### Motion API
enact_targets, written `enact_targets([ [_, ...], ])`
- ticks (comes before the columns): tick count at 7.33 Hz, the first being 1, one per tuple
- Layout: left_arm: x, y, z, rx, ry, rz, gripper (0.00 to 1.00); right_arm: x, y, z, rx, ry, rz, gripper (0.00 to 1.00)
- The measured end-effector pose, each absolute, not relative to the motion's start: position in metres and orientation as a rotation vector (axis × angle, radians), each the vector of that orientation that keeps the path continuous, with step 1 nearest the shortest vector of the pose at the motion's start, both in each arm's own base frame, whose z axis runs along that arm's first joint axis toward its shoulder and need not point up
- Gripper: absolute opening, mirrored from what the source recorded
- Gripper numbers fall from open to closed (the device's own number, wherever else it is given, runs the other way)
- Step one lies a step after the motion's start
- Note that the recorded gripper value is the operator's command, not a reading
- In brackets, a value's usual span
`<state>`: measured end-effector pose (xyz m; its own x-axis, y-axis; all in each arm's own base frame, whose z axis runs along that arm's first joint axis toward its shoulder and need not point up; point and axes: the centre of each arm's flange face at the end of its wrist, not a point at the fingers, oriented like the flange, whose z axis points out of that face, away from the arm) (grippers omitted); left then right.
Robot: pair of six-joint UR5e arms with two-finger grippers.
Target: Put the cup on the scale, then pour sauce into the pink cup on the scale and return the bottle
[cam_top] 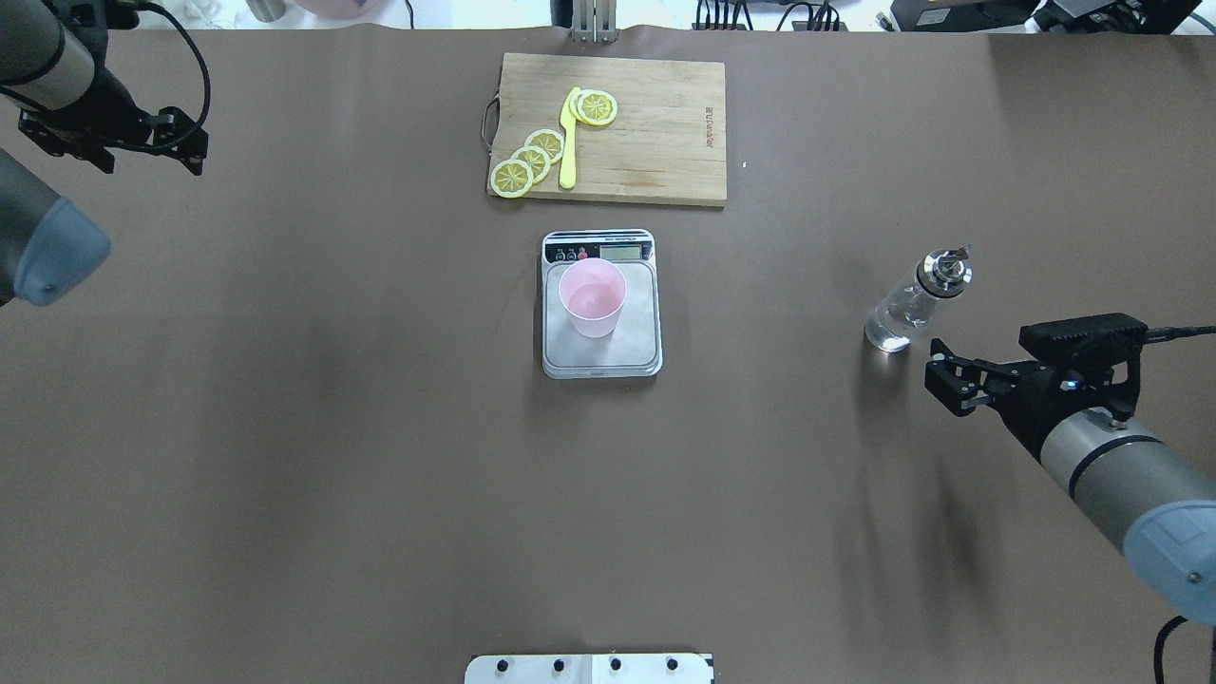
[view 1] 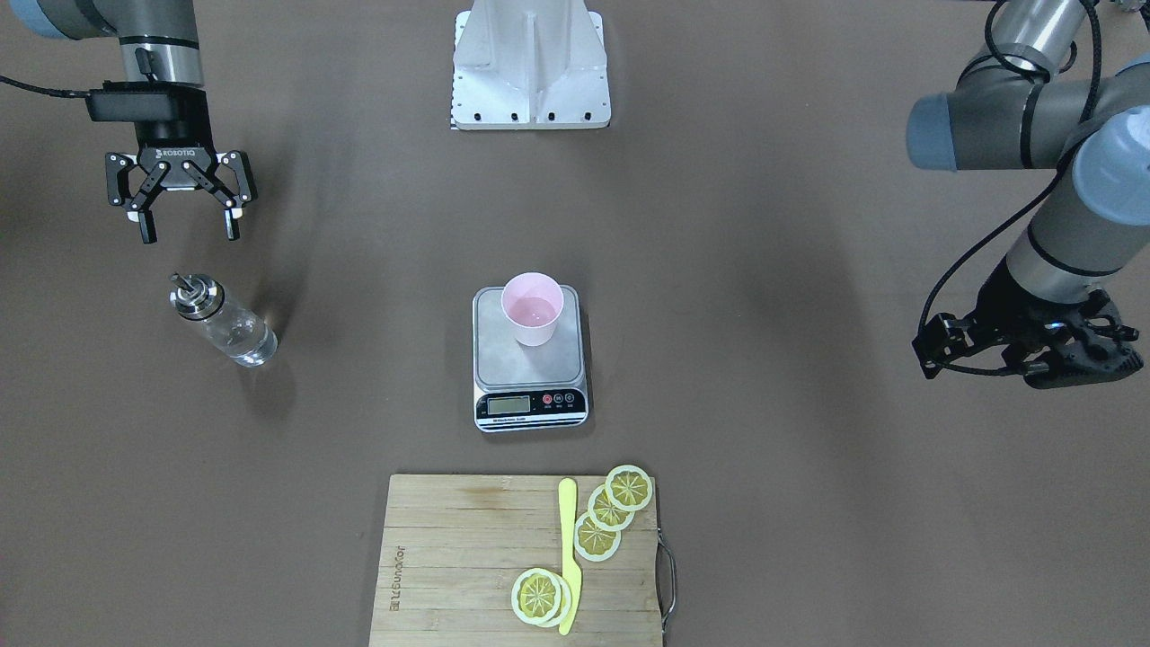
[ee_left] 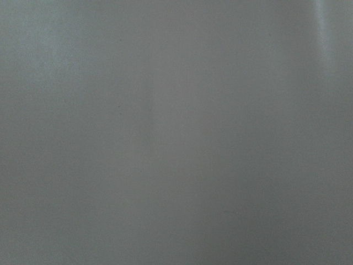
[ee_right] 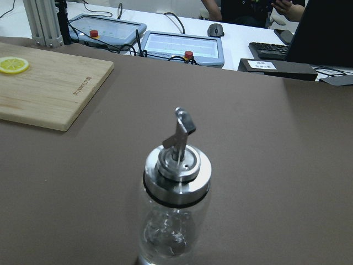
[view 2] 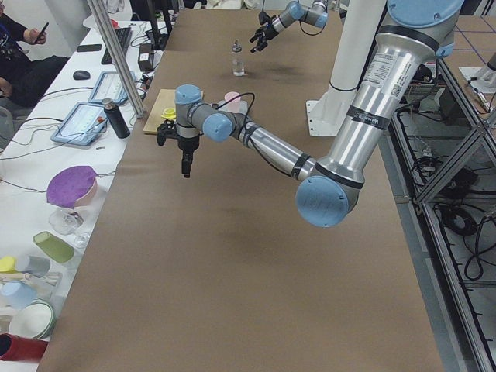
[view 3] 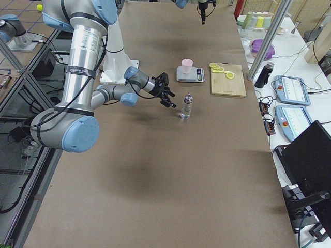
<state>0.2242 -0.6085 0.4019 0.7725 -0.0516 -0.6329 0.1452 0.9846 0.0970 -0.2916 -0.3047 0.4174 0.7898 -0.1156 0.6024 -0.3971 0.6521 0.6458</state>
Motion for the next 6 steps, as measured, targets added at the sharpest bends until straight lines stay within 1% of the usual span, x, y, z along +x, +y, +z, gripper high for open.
enact_targets([
  [1, 0.224, -0.608, 0.402, 0.144, 0.681, -0.106, 0.98, -0.261, -0.319, 0.408, 0.816, -0.672, 0.124, 1.00],
  [2, 0.224, -0.607, 0.401, 0.148, 0.682, -0.104, 0.98, -0.218, -0.346, 0.408, 0.743, -0.690, 0.062, 1.00],
  [4, 0.219, -0.605, 0.394, 0.160, 0.691, -0.110, 0.98, -0.104, -0.435, 0.427, 0.565, -0.763, -0.068, 1.00],
  [5, 0.214, -0.605, 0.393, 0.165, 0.692, -0.114, 0.98, -0.060, -0.473, 0.438, 0.502, -0.797, -0.100, 1.00],
  [6, 0.209, -0.602, 0.400, 0.166, 0.687, -0.115, 0.98, -0.031, -0.498, 0.457, 0.448, -0.803, -0.115, 1.00],
])
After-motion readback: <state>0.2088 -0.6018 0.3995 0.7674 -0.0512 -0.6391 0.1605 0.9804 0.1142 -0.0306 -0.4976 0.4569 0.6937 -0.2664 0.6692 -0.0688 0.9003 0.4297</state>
